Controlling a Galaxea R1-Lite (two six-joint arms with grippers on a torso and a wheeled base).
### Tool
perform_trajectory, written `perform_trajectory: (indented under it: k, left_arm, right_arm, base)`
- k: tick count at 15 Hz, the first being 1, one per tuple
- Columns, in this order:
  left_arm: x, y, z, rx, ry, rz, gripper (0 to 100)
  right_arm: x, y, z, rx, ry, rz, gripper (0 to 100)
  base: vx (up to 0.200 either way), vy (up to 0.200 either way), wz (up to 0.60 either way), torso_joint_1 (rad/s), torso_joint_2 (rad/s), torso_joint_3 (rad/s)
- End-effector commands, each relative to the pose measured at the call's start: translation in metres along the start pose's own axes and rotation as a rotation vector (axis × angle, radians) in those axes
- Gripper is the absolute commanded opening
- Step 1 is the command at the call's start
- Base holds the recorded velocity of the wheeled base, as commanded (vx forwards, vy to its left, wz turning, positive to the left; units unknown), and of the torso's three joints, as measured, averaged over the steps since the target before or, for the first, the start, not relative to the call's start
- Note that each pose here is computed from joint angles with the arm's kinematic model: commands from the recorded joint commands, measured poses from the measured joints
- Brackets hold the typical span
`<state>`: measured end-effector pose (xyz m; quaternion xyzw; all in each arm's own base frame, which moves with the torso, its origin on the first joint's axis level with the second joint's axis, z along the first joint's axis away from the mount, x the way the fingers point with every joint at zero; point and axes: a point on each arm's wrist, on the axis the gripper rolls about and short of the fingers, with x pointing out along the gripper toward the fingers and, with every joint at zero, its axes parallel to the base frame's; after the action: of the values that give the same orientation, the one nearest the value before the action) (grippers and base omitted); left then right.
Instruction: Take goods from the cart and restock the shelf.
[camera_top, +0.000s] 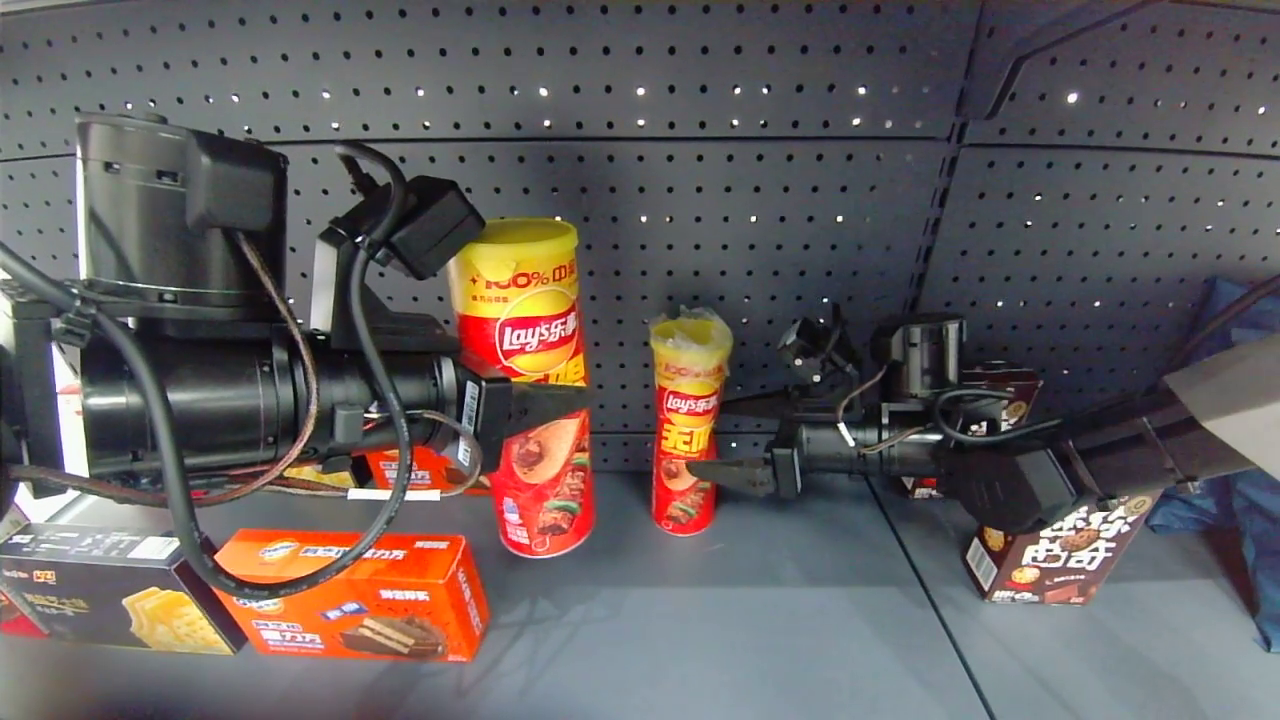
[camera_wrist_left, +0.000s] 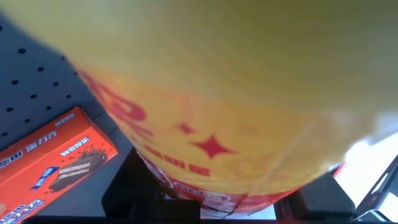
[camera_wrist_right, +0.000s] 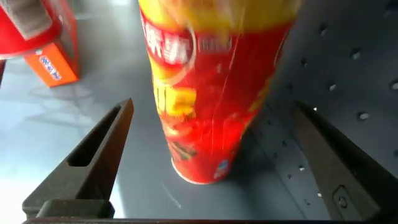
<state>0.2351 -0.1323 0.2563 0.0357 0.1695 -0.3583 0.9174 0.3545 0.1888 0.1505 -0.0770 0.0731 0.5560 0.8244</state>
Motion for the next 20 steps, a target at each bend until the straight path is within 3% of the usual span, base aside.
perform_trajectory:
  k: [1, 8, 19, 20]
  left_arm:
    - [0.000, 0.000, 0.001, 0.001, -0.003, 0.000, 0]
    - [-0.001, 0.002, 0.001, 0.000, -0.005, 0.007, 0]
    - [-0.001, 0.002, 0.001, 0.000, -0.004, 0.006, 0]
    - [-0.001, 0.002, 0.001, 0.000, -0.005, 0.009, 0]
  right_arm:
    - [0.002, -0.006, -0.010, 0.016, 0.013, 0.007, 100]
    - [0.019, -0.020, -0.031, 0.035, 0.024, 0.043, 100]
    - [0.041, -0.032, -0.039, 0.019, 0.000, 0.067, 100]
    - [0.043, -0.031, -0.040, 0.020, -0.007, 0.098, 0]
  base:
    - [0.000, 0.000, 0.00, 0.000, 0.00, 0.000]
    - [0.000, 0.000, 0.00, 0.000, 0.00, 0.000]
    - [0.000, 0.000, 0.00, 0.000, 0.00, 0.000]
    - [0.000, 0.000, 0.00, 0.000, 0.00, 0.000]
